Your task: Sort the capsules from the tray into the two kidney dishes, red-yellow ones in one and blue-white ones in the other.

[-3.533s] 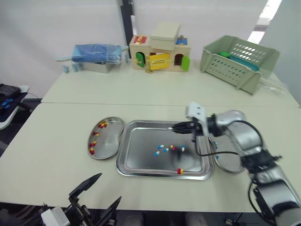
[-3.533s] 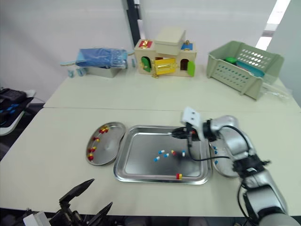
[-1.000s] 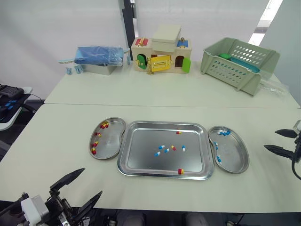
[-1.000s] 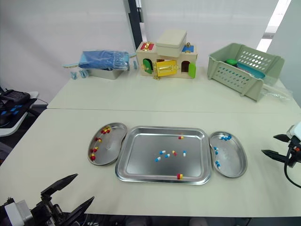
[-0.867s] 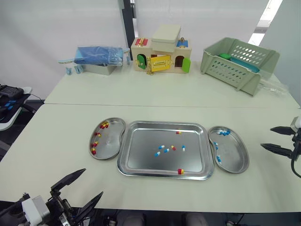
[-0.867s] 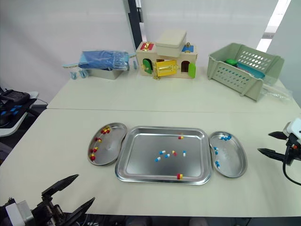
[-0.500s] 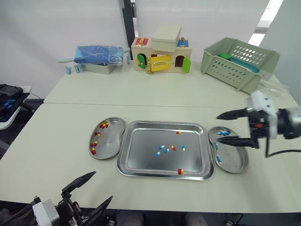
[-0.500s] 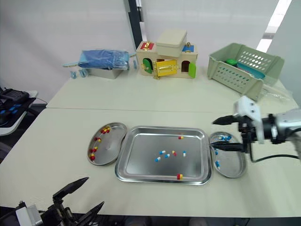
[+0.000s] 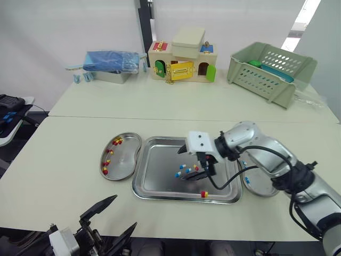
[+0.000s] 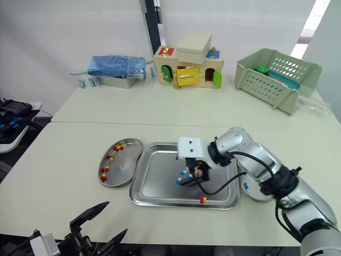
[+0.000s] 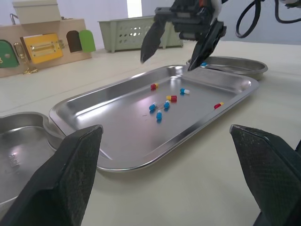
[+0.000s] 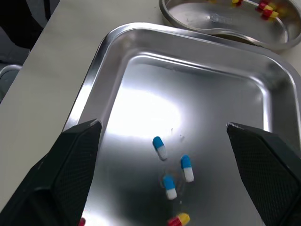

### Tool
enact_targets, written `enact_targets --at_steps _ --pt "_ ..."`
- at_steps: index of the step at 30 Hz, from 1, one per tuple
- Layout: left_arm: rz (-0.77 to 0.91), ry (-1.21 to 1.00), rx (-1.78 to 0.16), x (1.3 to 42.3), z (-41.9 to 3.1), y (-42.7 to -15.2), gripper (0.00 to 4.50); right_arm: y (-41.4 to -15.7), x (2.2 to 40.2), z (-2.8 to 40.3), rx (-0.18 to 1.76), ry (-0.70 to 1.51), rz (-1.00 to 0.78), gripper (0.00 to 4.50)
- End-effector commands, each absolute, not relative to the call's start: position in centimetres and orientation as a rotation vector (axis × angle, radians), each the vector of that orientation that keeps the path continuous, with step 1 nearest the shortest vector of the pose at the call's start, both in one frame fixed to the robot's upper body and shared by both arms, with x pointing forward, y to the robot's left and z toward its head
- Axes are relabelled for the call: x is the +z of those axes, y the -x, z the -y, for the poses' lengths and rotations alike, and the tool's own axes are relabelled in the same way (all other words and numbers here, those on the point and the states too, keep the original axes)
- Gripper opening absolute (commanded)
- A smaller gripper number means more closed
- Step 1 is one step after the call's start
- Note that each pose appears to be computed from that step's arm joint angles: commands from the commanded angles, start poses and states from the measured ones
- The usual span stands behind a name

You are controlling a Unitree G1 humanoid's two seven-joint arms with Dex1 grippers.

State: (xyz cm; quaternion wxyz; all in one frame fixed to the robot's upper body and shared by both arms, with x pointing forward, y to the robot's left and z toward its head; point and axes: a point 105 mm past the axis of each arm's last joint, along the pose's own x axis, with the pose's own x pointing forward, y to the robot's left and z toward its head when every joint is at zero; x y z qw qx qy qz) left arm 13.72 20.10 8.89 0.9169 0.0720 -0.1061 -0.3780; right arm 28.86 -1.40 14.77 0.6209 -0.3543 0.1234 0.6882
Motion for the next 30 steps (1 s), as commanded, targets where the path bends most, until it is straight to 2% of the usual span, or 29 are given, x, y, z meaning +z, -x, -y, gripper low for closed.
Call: enact_targets --at_steps 1,4,14,28,30 --pt "0.25 -0.156 -0.774 9.4 -19.4 -13.4 4.5 -29.3 14.8 0.8 1.59 0.884 -0.247 3.22" --pt "0.253 -0.152 -0.771 9.3 -19.0 -13.3 4.5 -29.5 14.1 0.2 1.594 0.9 -0.259 2.24" --pt "0.254 -0.154 -0.775 9.8 -18.6 -13.6 4.5 -29.8 12.2 -0.6 1.604 0.929 -0.306 2.24" --pt "0.238 -0.156 -0.774 9.6 -19.0 -13.5 4.5 -30.4 10.1 0.3 1.582 0.953 -0.392 2.24" --pt "0.234 -0.157 -0.775 9.4 -19.1 -13.5 4.5 -30.5 10.2 0.2 1.575 0.952 -0.389 1.82"
